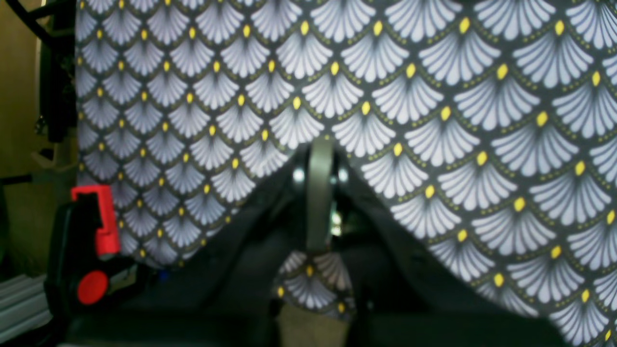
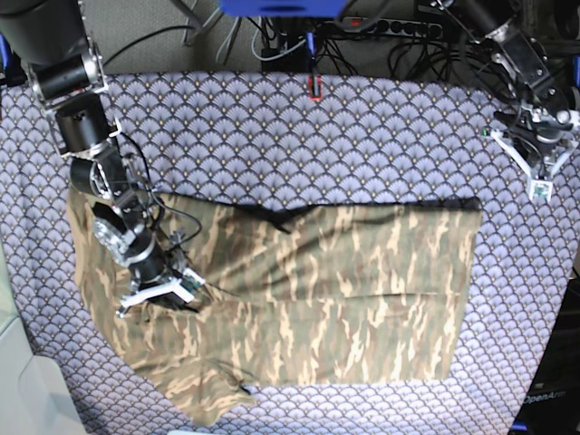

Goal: Fold the T-shirt properly

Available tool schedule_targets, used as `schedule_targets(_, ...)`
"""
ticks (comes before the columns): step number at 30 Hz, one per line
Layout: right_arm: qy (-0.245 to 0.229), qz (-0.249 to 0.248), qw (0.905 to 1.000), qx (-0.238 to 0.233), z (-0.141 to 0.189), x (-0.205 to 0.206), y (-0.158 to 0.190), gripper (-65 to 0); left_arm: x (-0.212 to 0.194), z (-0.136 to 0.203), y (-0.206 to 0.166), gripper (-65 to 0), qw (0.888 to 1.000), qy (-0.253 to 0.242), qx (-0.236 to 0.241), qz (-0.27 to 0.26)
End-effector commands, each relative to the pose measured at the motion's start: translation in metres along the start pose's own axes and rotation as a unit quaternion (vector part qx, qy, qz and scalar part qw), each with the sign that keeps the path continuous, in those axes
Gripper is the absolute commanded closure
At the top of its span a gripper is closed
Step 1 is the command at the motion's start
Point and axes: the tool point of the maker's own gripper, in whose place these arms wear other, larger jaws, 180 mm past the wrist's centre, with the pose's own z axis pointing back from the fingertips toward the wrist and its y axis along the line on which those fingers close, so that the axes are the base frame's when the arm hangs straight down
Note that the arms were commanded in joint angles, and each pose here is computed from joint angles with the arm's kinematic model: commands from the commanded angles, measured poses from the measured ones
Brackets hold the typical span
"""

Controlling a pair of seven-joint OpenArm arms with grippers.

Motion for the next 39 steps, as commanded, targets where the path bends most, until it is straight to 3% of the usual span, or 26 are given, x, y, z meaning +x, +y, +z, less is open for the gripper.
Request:
schedule_targets(1,-0.018,0.005,0.9993,-0.032,-0.001,0.01,-0.028,-17.2,0.012,0.003,0.009,0.0,1.0,-0.019,0.011,-0.001)
schedule_targets(11,-0.005,0.009,0.9992,-0.038,0.0,0.004,-0.035,-40.6,0.012,0.004,0.01,0.0,1.0,-0.018,0.013,-0.003)
schedule_targets(15,0.005,-0.007,0.9975,-0.07,0.006,-0.004,-0.06,-41.1,0.015,0.005,0.01,0.0,1.0,-0.022,0.015,-0.003)
schedule_targets(21,0.01,-0.055,0.9864,-0.154,0.04,-0.024,-0.112,-40.6,0.017,0.005,0.011,0.0,1.0,-0.024,0.015,-0.002)
schedule_targets(24,0.019,-0.064,0.9829,-0.171,0.062,-0.039,-0.112,-32.8,0.027,0.006,0.016,0.0,0.999,-0.035,0.021,0.002)
schedule_targets(28,0.03,-0.079,0.9786,-0.188,0.088,-0.054,-0.104,-14.3,0.028,0.006,0.017,0.0,0.999,-0.037,0.022,0.001)
schedule_targets(32,0.047,-0.119,0.9627,-0.238,0.126,-0.069,-0.111,-1.2,0.04,0.015,0.024,0.0,0.998,-0.054,0.036,-0.004)
schedule_targets(35,0.052,-0.154,0.9486,-0.272,0.161,-0.072,-0.107,-0.2,0.044,0.021,0.029,0.0,0.997,-0.06,0.048,-0.002)
schedule_targets(39,0.048,-0.199,0.9536,-0.221,0.175,-0.063,-0.076,-5.8,0.051,0.025,0.038,0.0,0.996,-0.07,0.06,0.014)
